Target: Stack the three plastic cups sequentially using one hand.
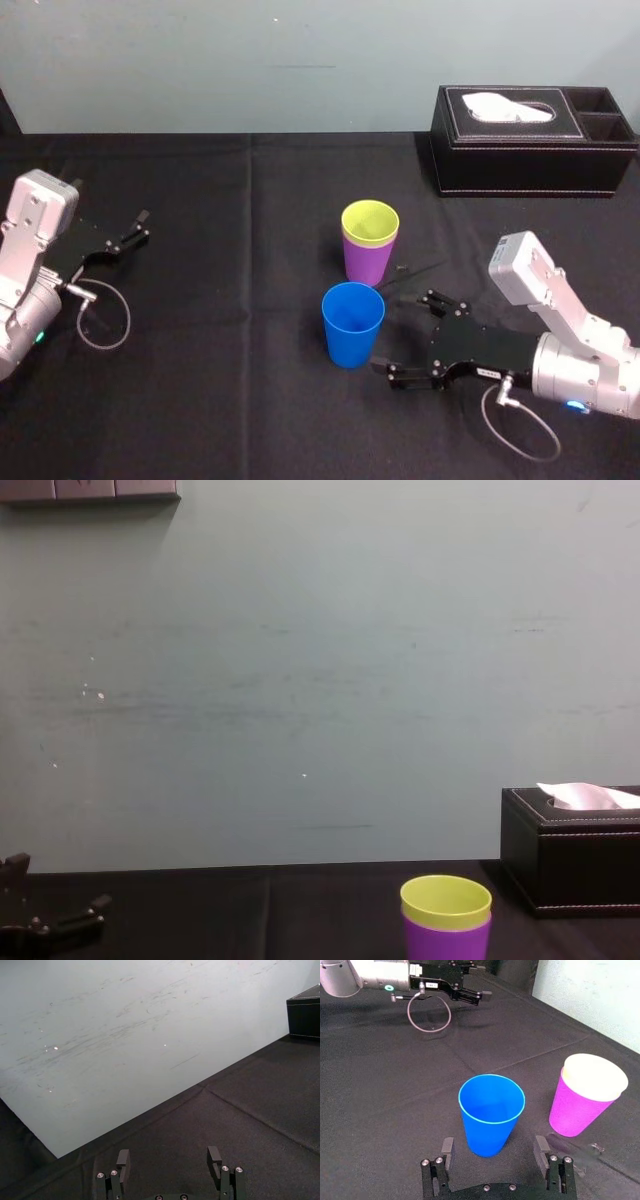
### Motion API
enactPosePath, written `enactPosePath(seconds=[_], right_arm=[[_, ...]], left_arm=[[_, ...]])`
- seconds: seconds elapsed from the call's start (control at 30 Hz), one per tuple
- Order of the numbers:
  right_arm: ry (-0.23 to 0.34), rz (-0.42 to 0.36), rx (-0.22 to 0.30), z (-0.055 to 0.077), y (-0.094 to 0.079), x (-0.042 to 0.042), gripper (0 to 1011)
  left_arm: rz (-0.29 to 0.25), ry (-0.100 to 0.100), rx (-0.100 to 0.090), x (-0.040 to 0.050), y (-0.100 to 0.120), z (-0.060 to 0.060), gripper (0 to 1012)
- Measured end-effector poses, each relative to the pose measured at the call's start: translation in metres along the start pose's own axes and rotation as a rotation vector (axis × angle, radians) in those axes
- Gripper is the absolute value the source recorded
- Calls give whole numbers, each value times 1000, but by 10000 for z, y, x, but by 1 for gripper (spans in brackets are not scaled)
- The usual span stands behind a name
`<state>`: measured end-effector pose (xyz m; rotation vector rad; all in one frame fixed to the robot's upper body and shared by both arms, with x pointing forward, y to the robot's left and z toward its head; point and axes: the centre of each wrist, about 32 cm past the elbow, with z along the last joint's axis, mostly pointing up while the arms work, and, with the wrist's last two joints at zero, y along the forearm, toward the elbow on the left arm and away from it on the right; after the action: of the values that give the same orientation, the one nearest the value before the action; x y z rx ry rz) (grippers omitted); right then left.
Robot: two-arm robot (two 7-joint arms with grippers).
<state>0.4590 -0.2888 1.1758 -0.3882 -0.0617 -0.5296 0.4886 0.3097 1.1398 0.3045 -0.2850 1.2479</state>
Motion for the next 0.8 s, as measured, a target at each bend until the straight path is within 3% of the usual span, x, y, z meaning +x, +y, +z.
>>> enactPosePath(seconds=[0.8], right_arm=[[39, 60, 6, 22, 369, 154, 1002]], left_arm=[[0, 0, 0, 0, 0, 0, 1011]])
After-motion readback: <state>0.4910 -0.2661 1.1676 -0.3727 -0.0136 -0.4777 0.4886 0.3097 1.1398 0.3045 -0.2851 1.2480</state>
